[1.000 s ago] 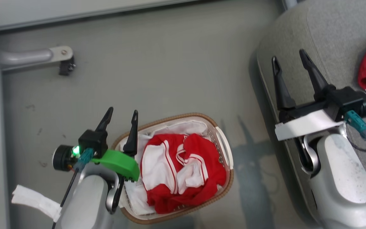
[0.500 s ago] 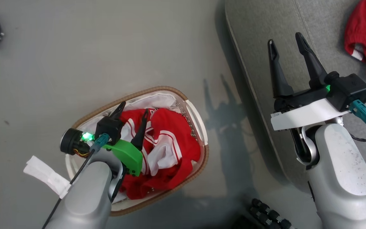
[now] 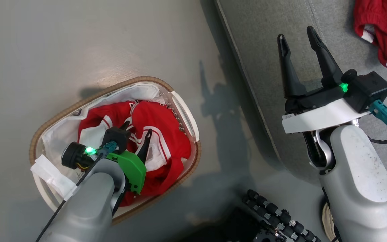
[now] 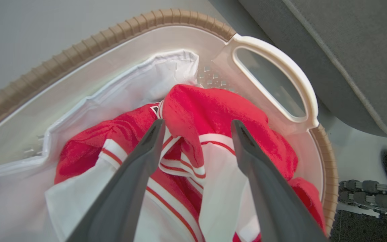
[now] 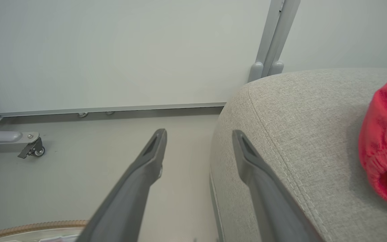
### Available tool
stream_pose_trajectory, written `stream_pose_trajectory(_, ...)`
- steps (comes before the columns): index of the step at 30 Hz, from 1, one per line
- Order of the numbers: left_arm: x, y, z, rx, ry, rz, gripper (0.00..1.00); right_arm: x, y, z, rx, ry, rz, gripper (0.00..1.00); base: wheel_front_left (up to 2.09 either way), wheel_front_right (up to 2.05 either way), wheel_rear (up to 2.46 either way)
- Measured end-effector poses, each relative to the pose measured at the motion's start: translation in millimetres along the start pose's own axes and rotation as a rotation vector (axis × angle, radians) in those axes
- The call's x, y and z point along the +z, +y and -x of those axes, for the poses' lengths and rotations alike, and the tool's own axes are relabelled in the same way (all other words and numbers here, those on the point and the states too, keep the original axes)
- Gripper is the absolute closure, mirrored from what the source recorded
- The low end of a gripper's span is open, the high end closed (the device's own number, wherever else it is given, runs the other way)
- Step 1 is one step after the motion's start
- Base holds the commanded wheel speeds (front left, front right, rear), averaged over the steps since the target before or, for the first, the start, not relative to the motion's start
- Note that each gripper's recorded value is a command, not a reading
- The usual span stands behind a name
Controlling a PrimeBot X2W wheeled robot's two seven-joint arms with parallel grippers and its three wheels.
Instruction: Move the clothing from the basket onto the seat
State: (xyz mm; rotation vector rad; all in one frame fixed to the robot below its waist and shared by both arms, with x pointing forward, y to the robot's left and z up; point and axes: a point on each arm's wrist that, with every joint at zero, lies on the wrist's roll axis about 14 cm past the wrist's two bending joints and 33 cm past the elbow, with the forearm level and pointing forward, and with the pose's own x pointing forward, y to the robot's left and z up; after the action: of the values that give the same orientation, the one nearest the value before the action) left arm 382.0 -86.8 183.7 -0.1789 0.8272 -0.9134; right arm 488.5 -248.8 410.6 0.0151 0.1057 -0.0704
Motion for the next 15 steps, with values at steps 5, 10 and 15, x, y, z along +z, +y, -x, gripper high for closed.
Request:
stream_pose_trajectory(5, -25.4, -3.5, -8.1, -0.021, 0.087, 0.039, 0.0, -7.7, -6.2, -1.5, -0.013, 0.019, 0.013, 0.0, 0.0, 0.0, 0.0)
stream_pose_trajectory(10, -42.3, 0.8, -13.1, -0.022, 0.151, 0.061, 0.0, -17.8, -8.7, -2.2, -0.019, 0.042, 0.018, 0.0, 0.0, 0.0, 0.0)
stream_pose_trajectory(15, -51.7, -2.5, -18.4, -0.045, 0.187, 0.072, 0.0, -27.0, -9.2, -4.7, -0.02, 0.06, 0.021, 0.0, 0.0, 0.0, 0.0)
